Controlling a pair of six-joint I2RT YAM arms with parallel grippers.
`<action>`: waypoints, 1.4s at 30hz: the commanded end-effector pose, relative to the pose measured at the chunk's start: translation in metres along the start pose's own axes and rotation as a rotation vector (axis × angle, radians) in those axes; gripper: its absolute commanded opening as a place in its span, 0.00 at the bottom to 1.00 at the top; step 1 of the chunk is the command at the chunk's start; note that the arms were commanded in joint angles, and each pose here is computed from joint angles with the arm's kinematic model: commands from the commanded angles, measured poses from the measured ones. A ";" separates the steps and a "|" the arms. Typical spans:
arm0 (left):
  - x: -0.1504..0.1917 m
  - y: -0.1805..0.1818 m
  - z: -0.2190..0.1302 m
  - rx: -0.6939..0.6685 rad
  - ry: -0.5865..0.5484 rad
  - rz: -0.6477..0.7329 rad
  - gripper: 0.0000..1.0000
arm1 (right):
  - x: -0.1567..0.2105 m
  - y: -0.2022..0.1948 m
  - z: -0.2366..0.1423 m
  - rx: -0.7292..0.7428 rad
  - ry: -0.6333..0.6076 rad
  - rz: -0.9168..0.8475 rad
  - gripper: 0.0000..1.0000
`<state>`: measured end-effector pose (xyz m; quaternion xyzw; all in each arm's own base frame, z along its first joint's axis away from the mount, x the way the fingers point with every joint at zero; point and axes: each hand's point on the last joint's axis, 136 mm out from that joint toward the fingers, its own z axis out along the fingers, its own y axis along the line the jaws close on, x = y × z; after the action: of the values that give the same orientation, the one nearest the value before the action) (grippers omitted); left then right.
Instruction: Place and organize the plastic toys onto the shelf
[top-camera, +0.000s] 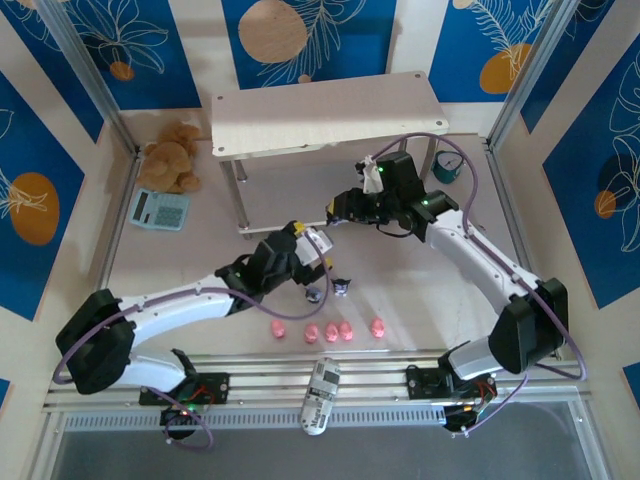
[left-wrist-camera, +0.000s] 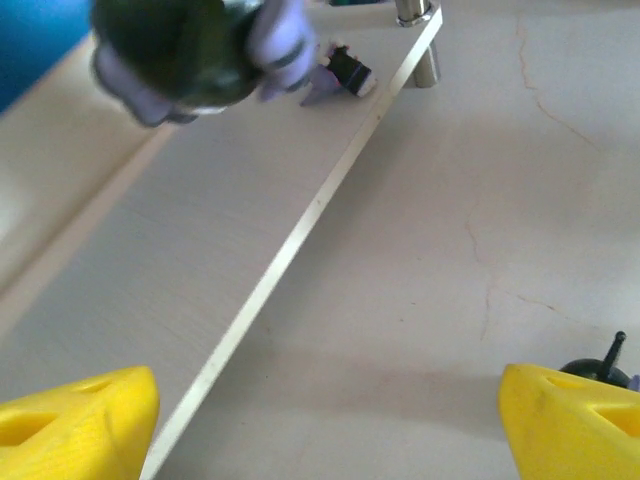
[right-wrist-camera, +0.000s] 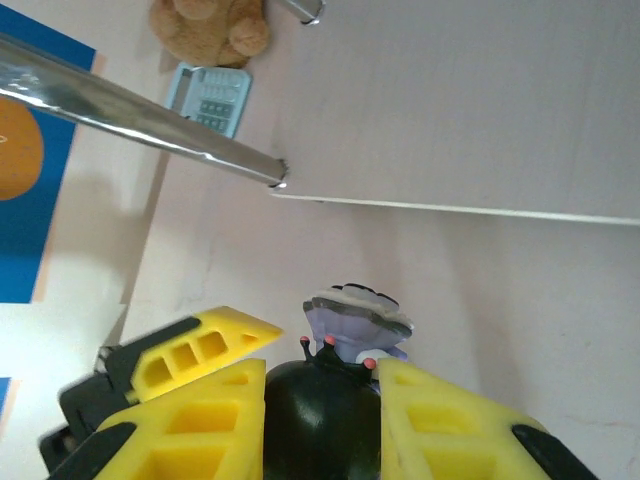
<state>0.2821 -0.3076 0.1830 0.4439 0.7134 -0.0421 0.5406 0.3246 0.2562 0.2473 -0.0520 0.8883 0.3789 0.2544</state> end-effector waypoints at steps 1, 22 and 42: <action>-0.025 0.027 -0.016 -0.249 -0.060 0.099 0.87 | 0.020 -0.001 -0.009 0.046 0.035 0.068 0.00; -0.071 0.015 -0.057 -0.212 -0.241 0.058 0.70 | 0.044 0.010 -0.014 0.039 -0.005 0.150 0.00; -0.072 0.000 -0.044 -0.166 -0.197 0.094 0.47 | 0.049 0.047 -0.017 -0.040 -0.005 0.116 0.00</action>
<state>0.2531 -0.3220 0.2458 0.4322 0.6399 0.0111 0.6353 0.2639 0.2812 0.2431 -0.0017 0.8937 0.3936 0.2154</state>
